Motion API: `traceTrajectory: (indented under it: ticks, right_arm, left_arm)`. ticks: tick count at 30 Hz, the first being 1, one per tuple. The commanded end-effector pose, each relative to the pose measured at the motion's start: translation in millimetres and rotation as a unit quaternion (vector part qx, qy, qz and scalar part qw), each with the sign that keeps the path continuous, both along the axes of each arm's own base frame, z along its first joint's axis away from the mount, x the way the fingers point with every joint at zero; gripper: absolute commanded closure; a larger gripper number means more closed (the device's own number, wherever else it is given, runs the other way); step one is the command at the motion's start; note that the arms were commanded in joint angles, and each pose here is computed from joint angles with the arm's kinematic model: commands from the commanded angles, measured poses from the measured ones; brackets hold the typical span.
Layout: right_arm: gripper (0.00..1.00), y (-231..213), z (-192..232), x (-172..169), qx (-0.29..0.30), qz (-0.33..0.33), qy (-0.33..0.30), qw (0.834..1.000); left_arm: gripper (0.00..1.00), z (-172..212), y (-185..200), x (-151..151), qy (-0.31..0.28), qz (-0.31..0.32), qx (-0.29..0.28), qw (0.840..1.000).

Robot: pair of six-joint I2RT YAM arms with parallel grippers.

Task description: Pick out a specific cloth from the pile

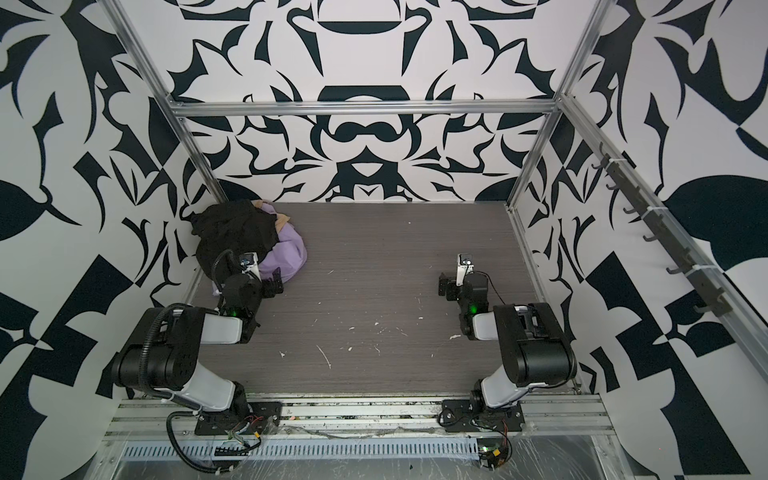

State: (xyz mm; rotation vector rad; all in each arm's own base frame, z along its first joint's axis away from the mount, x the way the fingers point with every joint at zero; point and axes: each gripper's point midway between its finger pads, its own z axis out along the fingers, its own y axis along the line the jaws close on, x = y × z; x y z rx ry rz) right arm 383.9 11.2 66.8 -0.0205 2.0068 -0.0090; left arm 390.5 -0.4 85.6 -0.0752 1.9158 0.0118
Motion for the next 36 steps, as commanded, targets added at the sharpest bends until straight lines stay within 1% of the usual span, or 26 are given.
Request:
traceTrajectory:
  ticks: [1, 8, 12, 17, 18, 19, 20, 21, 23, 25, 27, 28, 29, 31, 33, 34, 36]
  right_arm:
    - [0.0, -4, 11, 4, 0.003, -0.011, -0.023, 1.0]
    - [0.0, -4, 11, 3, 0.003, -0.013, -0.023, 1.0]
    - [0.0, -5, 12, 3, 0.005, -0.018, -0.026, 0.999]
    - [0.01, -14, 31, 0, 0.003, -0.045, -0.039, 0.998]
    - [0.0, -16, 36, 0, 0.002, -0.051, -0.037, 0.998]
    - [0.01, -18, 42, 0, 0.001, -0.056, -0.031, 0.998]
    - [0.01, -19, 51, 2, 0.0, -0.06, -0.023, 0.998]
    - [0.02, -18, 59, 3, 0.001, -0.061, -0.023, 0.998]
    - [0.02, -17, 83, 4, 0.018, -0.066, -0.042, 0.997]
    - [0.01, -15, 105, 3, 0.035, -0.071, -0.053, 0.995]
    - [0.01, -16, 120, 2, 0.088, -0.102, -0.038, 0.99]
    - [0.01, -15, 125, 2, 0.12, -0.117, -0.022, 0.986]
    - [0.02, -10, 129, 3, 0.151, -0.117, -0.008, 0.982]
    - [0.04, 7, 133, 7, 0.205, -0.098, 0.011, 0.974]
    - [0.05, 22, 136, 10, 0.247, -0.083, 0.014, 0.965]
    - [0.05, 32, 138, 11, 0.258, -0.072, 0.011, 0.963]
    - [0.05, 50, 143, 11, 0.26, -0.056, -0.002, 0.964]
  left_arm:
    - [0.0, 3, -2, 1, -0.007, -0.005, -0.001, 1.0]
    - [0.0, 4, -2, 0, -0.011, -0.005, 0.0, 1.0]
    - [0.0, 14, 0, -5, -0.024, 0.001, 0.0, 1.0]
    - [0.0, 43, 3, -12, -0.026, 0.011, -0.003, 1.0]
    - [0.0, 52, 4, -12, -0.031, 0.013, -0.003, 0.999]
    - [0.0, 54, 6, -12, -0.024, 0.02, -0.004, 1.0]
    - [0.0, 72, 9, -13, -0.038, 0.03, -0.007, 0.999]
    - [0.0, 77, 12, -14, -0.036, 0.041, -0.009, 0.998]
    - [0.0, 89, 17, -19, -0.032, 0.057, -0.015, 0.998]
    - [0.0, 97, 20, -24, -0.019, 0.073, -0.034, 0.997]
    - [0.0, 103, 23, -31, 0.005, 0.098, -0.071, 0.993]
    - [0.0, 100, 24, -36, 0.029, 0.111, -0.092, 0.989]
    - [0.0, 98, 22, -40, 0.051, 0.117, -0.108, 0.986]
    - [0.0, 93, 14, -43, 0.085, 0.106, -0.131, 0.982]
    - [0.0, 91, 9, -47, 0.113, 0.107, -0.152, 0.976]
    - [0.0, 91, 7, -48, 0.127, 0.107, -0.161, 0.973]
    - [0.0, 91, 1, -49, 0.146, 0.101, -0.175, 0.968]
